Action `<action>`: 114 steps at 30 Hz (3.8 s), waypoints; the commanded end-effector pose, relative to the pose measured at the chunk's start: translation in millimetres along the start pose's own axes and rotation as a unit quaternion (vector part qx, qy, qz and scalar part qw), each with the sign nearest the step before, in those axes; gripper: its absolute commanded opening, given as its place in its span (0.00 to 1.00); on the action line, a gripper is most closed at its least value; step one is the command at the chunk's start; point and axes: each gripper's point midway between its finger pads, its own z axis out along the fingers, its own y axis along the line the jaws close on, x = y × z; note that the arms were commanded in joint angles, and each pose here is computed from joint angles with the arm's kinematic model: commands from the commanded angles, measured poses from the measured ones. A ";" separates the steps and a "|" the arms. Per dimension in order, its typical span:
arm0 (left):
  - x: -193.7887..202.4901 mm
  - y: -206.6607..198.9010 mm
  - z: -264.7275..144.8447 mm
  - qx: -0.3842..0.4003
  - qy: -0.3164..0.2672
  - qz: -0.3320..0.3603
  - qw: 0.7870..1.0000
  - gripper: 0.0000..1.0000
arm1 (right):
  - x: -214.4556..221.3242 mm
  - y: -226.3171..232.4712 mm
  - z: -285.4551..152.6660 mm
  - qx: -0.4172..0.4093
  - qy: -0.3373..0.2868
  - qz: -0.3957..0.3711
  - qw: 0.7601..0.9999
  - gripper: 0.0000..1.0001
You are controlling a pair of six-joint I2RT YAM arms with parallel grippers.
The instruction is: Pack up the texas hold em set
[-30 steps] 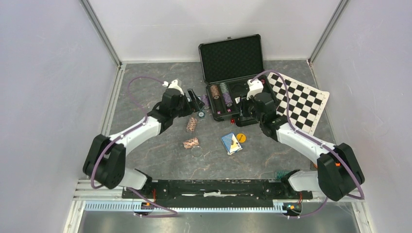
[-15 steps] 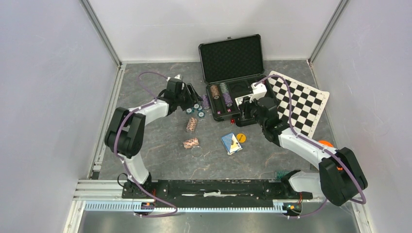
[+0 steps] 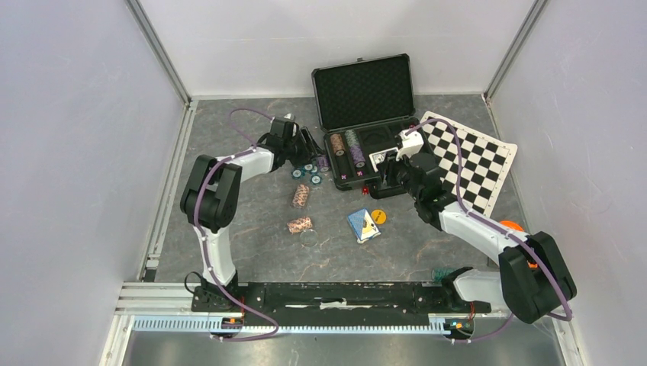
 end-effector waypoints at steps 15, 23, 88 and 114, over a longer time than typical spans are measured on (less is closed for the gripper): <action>8.0 -20.4 36.5 0.014 0.044 -0.019 0.999 0.62 | -4.1 4.2 3.8 -0.029 -0.018 0.023 0.999 0.37; 7.6 -21.9 31.5 0.013 0.043 -0.007 0.999 0.32 | -5.0 -1.1 -0.2 -0.022 -0.022 0.025 0.999 0.37; 1.6 -112.2 -5.8 0.060 -0.152 0.126 0.978 0.31 | -4.7 -23.7 -14.4 0.008 -0.055 0.043 0.998 0.35; 36.0 -111.7 -53.6 0.006 -0.114 0.182 0.977 0.34 | -3.1 -27.4 -14.6 0.012 -0.055 0.048 0.997 0.36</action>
